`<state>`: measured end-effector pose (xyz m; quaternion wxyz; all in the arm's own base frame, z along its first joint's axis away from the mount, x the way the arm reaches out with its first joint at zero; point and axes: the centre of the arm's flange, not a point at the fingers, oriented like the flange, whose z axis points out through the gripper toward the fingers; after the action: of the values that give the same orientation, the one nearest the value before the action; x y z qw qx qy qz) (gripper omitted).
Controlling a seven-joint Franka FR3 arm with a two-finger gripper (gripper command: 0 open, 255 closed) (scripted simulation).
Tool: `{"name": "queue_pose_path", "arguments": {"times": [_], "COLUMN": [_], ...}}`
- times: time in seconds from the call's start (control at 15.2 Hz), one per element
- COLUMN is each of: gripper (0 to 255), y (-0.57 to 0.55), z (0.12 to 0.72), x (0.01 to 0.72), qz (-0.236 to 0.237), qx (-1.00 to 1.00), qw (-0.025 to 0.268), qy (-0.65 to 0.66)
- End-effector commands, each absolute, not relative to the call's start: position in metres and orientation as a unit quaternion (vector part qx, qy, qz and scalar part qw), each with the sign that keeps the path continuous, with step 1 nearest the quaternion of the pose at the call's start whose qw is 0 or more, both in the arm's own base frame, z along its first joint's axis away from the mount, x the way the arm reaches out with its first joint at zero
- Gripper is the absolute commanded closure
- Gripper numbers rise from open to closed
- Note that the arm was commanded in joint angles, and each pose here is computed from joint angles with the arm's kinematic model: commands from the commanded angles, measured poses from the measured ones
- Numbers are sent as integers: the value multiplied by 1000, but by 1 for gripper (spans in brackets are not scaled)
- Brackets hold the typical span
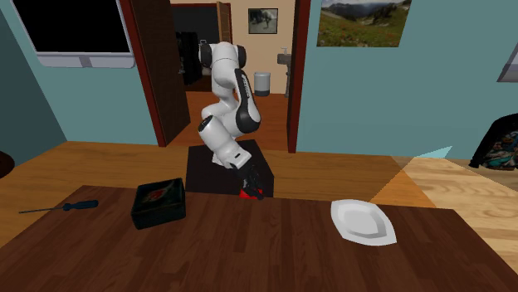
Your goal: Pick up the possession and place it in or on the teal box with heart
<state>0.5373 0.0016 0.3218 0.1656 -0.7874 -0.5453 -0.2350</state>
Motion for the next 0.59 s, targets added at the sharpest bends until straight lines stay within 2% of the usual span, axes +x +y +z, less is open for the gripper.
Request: {"name": "queue_pose_path", "arguments": {"times": [0.0, 0.53], "gripper": [255, 255], "y": [0, -11], "z": [333, 366], "x": [537, 531], "qz": [-235, -235], "qx": [-788, -788], "qw": [166, 166], "qy": [-545, -545]}}
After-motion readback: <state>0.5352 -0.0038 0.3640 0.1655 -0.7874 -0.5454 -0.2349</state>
